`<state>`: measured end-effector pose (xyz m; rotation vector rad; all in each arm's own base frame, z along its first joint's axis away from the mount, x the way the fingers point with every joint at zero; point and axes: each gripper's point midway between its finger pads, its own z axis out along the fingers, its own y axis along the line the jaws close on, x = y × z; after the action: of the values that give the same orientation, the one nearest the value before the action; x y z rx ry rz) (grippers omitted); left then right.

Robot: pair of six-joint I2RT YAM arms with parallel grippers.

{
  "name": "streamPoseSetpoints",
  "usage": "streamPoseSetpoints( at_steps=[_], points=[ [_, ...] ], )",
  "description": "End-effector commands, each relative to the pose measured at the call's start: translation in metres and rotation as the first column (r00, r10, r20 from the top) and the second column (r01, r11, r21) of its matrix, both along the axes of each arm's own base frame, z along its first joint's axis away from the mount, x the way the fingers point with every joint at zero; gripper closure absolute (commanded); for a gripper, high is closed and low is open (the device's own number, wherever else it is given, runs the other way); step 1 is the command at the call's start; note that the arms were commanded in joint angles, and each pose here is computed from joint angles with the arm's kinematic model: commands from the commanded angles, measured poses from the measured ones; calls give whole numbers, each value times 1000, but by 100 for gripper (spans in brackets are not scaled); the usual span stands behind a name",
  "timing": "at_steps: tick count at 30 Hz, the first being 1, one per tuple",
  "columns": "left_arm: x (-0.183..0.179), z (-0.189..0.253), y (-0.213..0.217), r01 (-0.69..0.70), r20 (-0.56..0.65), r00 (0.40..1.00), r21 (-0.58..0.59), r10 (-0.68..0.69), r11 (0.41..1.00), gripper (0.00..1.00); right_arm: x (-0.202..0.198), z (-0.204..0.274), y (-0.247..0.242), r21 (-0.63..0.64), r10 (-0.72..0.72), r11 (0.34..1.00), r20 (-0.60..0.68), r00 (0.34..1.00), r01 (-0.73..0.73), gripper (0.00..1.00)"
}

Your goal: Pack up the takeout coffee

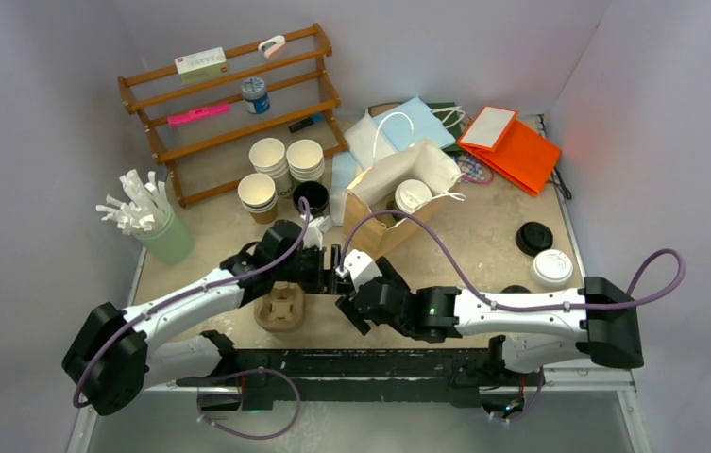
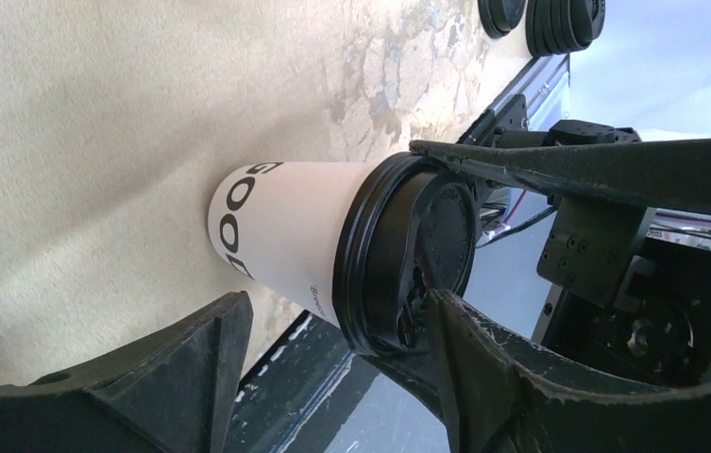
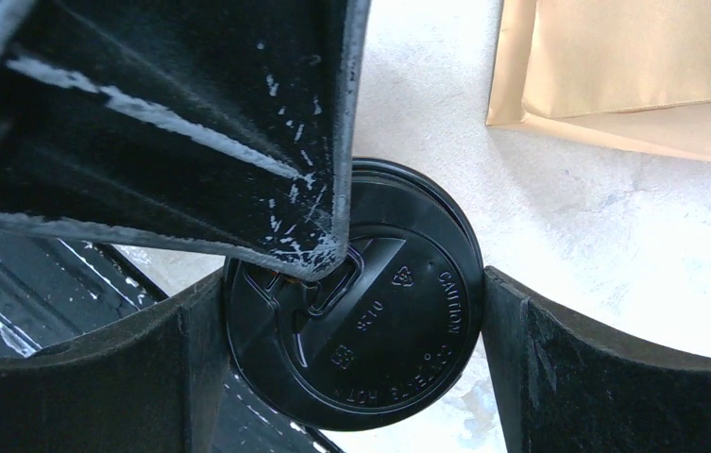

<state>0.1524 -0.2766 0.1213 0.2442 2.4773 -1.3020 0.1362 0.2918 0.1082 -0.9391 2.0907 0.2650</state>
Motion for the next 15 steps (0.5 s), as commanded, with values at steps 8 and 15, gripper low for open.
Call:
streamPoseSetpoints(
  at_steps=[8, 15],
  points=[
    [10, -4, -2, 45, 43, 998, 70, -48, 997, 34, 6, 23, 10, 62, -40, 997, 25, 999, 38, 11],
    [11, -11, -1, 46, 41, 998, 114, -51, 992, 35, 7, 42, 14, 101, -52, 994, 27, 998, 49, 9]
  ],
)
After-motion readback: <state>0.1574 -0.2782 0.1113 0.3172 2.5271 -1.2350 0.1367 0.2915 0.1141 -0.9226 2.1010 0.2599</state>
